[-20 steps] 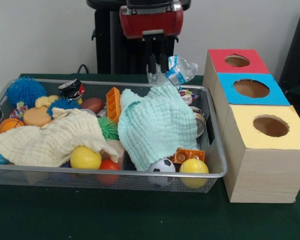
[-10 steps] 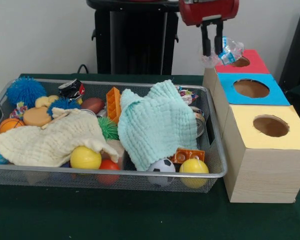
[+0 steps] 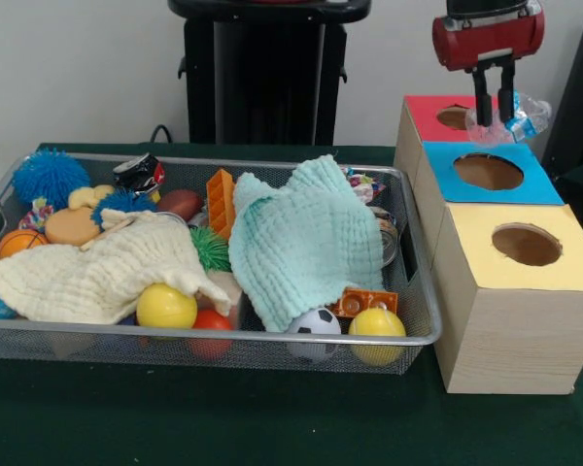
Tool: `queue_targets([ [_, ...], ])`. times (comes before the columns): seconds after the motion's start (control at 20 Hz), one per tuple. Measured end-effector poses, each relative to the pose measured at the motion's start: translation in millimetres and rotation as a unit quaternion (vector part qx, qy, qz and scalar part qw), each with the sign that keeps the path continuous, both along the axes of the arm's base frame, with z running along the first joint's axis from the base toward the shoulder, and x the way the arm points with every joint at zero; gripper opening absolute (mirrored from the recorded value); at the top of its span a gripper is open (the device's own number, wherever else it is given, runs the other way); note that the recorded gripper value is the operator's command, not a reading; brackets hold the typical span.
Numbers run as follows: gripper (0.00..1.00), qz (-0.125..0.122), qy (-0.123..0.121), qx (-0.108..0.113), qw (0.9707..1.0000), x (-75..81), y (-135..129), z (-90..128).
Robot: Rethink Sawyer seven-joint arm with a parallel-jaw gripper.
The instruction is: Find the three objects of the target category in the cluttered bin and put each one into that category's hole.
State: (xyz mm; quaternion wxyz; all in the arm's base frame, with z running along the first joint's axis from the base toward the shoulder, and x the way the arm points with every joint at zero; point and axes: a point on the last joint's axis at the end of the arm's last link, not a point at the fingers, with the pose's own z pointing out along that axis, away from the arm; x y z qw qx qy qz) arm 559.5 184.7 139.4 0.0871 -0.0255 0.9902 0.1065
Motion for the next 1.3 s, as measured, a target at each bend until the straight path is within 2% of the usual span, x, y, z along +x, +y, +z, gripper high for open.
queue_targets([
  [0.15,0.0,-0.013,-0.014,0.003,0.9998,-6.0,11,-12],
  [0.2,0.0,-0.025,-0.024,0.005,0.9994,-10.7,17,-23],
  [0.5,0.0,-0.058,-0.054,0.0,0.9968,-4.6,12,-35],
  [0.8,0.0,-0.077,-0.047,-0.018,0.9957,-9.0,-7,-52],
  [1.3,0.0,-0.084,-0.054,-0.022,0.9948,-8.3,-12,-60],
])
